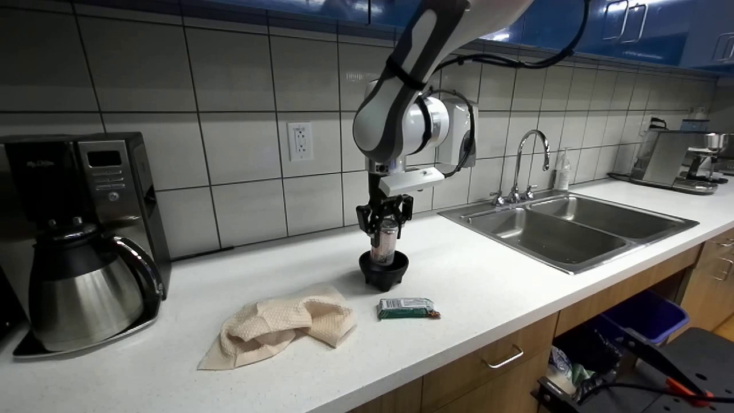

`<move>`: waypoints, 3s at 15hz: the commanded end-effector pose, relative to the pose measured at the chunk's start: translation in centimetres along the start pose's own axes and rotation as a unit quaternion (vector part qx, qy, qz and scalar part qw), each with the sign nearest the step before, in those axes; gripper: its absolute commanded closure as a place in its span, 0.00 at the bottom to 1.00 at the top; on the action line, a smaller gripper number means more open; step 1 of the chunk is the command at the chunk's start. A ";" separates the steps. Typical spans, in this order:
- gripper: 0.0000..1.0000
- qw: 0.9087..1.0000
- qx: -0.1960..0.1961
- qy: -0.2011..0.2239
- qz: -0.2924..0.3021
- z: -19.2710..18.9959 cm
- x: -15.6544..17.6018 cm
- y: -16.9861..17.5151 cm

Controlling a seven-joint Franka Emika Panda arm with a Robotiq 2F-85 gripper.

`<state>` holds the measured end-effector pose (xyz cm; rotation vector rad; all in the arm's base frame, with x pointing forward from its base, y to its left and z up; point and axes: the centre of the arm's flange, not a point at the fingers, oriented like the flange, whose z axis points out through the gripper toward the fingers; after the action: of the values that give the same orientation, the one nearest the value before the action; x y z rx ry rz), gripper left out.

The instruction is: Put the metal can into the black bowl

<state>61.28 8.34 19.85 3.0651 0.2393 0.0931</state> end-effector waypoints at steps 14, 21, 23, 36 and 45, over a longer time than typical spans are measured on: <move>0.00 0.999 -0.043 -0.001 0.010 3.3 0.7 -0.3; 0.00 0.999 -0.035 0.009 0.017 -0.5 1.1 1.7; 0.00 0.999 -0.033 0.013 0.017 -1.9 0.6 2.6; 0.00 0.999 -0.014 0.038 -0.011 -6.4 -7.3 9.4; 0.00 0.997 0.002 0.054 -0.062 -7.9 -12.1 11.1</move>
<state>52.71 -3.40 26.44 3.0293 0.3707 0.2143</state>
